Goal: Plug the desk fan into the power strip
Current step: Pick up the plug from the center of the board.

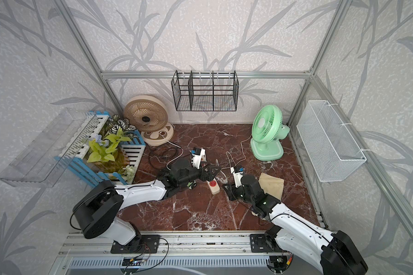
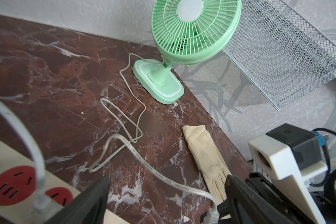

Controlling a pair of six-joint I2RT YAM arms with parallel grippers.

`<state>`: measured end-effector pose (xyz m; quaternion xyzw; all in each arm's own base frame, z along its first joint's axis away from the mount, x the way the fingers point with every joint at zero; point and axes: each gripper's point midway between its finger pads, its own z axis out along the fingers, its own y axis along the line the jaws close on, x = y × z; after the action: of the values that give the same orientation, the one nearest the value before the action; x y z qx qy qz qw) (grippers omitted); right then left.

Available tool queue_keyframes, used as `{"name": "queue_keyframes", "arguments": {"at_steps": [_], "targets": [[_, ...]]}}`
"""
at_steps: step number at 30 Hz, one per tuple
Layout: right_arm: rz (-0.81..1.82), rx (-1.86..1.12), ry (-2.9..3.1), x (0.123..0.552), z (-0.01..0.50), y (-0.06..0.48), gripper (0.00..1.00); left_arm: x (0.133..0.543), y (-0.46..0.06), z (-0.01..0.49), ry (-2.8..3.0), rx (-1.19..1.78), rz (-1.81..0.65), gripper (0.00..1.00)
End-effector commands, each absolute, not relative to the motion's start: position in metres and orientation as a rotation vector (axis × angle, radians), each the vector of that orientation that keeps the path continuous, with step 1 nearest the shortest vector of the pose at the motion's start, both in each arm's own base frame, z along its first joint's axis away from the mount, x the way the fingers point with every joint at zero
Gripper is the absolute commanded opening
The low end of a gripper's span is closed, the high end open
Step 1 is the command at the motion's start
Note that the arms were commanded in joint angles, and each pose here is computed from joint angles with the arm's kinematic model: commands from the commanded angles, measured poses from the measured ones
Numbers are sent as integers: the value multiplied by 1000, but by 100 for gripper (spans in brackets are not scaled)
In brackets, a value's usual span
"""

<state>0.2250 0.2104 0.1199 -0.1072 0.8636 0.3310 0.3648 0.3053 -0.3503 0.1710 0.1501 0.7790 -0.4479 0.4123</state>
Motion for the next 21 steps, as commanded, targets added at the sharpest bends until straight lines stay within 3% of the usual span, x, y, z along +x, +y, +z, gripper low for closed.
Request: {"name": "queue_keyframes", "arguments": {"at_steps": [1,14,18,21], "targets": [[842,-306,2143,227,139,211,0,299,-373,177,1997,347,-1330,91],[891,-330,2128,205,136,203,0,317,-394,182,2060,158,-1455,29],[907,-323,2137,201,133,202,0,319,-394,185,2068,150,-1446,37],[925,-325,2151,198,130,203,0,319,-393,186,2069,137,-1438,30]]}}
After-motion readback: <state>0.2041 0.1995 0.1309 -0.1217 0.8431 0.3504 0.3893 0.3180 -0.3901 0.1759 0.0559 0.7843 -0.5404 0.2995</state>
